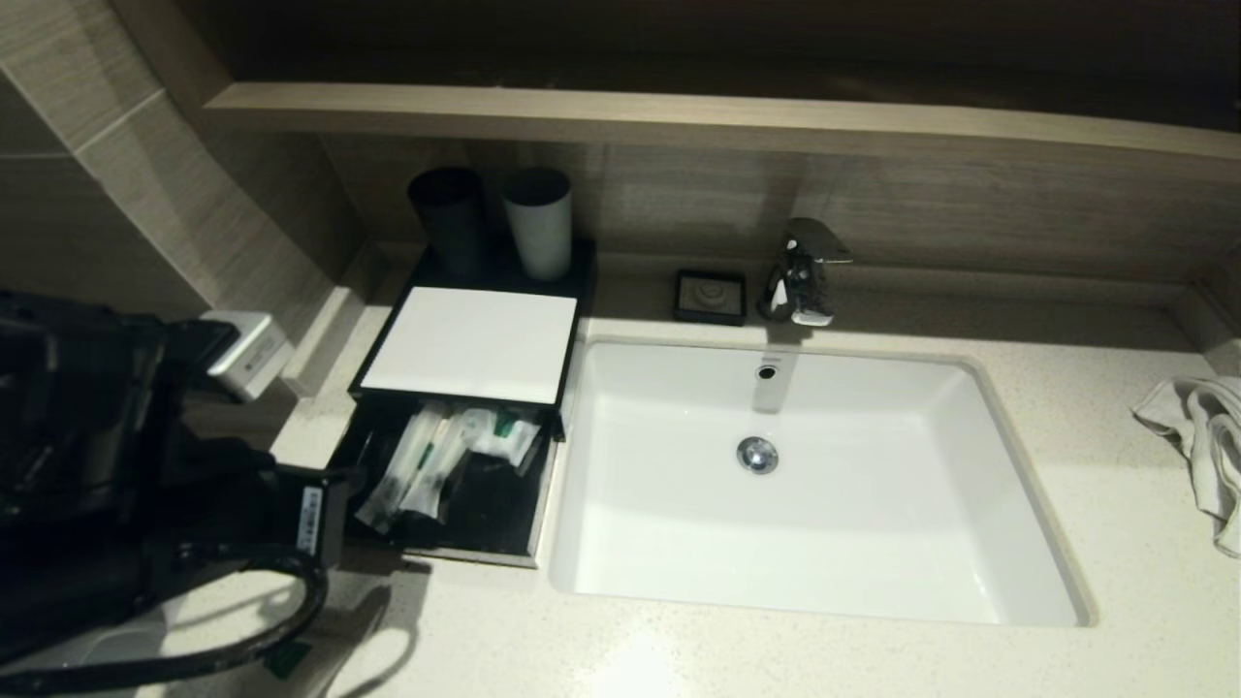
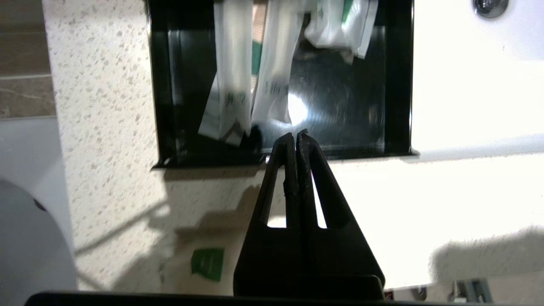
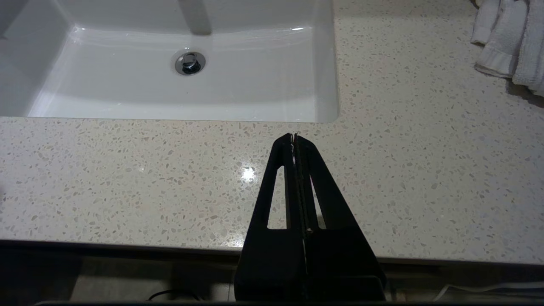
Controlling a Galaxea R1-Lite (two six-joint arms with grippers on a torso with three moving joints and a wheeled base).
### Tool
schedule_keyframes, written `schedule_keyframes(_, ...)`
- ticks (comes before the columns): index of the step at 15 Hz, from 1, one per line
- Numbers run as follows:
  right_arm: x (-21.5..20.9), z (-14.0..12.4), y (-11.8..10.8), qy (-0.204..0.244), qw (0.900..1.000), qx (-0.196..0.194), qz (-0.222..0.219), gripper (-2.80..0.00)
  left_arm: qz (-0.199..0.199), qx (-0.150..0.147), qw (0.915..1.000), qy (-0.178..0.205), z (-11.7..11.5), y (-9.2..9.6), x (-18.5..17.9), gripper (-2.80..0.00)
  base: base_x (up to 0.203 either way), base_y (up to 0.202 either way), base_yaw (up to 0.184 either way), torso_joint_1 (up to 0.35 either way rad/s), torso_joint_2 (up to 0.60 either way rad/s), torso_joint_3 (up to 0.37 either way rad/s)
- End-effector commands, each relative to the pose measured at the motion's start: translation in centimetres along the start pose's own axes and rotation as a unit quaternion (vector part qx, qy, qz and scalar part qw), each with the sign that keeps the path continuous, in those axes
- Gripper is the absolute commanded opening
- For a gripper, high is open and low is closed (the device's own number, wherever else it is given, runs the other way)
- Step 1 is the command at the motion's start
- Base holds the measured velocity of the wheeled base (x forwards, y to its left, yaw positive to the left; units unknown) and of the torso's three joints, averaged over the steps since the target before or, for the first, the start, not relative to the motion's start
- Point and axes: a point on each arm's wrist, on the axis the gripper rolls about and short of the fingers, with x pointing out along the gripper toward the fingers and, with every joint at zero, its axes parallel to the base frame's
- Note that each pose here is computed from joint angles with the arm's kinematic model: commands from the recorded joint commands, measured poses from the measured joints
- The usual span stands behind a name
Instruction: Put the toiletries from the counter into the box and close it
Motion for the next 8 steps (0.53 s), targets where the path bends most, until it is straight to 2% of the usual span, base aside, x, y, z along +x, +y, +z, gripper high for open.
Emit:
schedule_keyframes(1,0.0,0.0,0.0,0.0,1.0,0.0,0.0,-2.8,0.001,-0.006,0.9999,-0.015,-1.6,1.2,-2.8,-2.8,0.0,0.0,0.0,0.0,0.0,0.0)
schedule_keyframes(5,0.0,0.0,0.0,0.0,1.0,0.0,0.0,-2.8,0.024,-0.015,0.9996,-0.004,-4.7,3.0,-5.4,-2.8,0.0,0.0,0.0,0.0,0.0,0.0)
schedule_keyframes(8,0.0,0.0,0.0,0.0,1.0,0.0,0.0,-2.8,0.038,-0.016,0.9987,0.028,-8.5,4.0,-6.3,-2.8,0.0,0.0,0.0,0.0,0.0,0.0)
